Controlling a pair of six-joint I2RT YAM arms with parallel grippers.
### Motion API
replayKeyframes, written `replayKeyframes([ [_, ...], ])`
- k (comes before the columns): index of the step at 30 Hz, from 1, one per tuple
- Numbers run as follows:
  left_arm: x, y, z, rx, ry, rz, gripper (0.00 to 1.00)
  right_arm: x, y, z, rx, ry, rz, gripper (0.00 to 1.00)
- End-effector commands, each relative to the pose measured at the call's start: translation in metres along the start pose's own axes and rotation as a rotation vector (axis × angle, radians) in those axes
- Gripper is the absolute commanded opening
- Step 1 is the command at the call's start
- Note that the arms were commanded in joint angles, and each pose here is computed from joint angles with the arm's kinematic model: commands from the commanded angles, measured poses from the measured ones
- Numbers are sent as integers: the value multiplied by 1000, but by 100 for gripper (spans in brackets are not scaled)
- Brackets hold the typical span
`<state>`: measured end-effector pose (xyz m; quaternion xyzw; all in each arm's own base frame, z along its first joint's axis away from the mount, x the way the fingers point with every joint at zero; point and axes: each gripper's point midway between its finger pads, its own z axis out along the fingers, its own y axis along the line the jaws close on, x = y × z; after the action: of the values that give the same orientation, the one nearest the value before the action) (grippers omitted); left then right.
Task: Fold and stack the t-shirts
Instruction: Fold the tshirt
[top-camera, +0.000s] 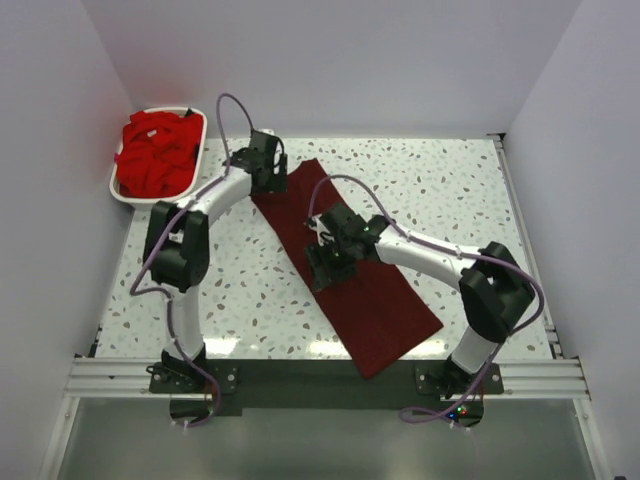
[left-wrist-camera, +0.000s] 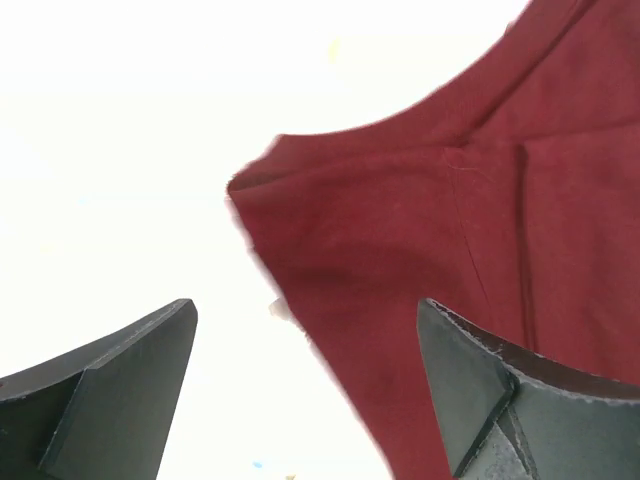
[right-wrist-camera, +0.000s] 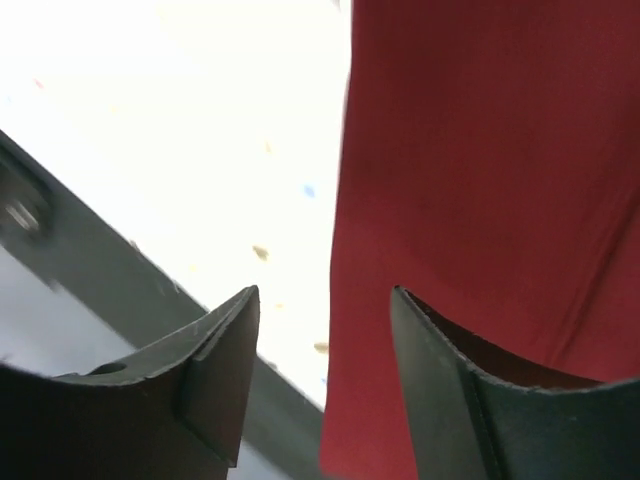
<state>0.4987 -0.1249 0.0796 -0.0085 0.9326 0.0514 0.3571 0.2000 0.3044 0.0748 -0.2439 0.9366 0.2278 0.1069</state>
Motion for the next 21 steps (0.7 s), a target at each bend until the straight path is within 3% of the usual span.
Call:
replayKeyframes([
  [1, -83, 42, -101, -72, -280, -91, 98, -64, 1, -9, -47, -123, -46, 55],
  [4, -82, 67, -151, -101, -357, -184, 98, -115, -2, 0, -122, -206, -11, 48],
  [5, -59, 69, -149, -94, -326, -177, 98, -128, -7, 2, -132, -227, 16, 46],
  [7, -50, 75, -178, -54, -369, -227, 99, -161, -11, 15, -145, -281, 24, 43],
  [10, 12, 79, -176, -15, -292, -212, 100, -205, -13, 21, -168, -370, 42, 42],
  [14, 63, 75, -175, 53, -236, -193, 100, -237, -38, 62, -172, -408, 136, 43],
  [21, 104, 65, -166, 145, -217, -175, 100, -265, -105, 112, -110, -450, 326, 47],
])
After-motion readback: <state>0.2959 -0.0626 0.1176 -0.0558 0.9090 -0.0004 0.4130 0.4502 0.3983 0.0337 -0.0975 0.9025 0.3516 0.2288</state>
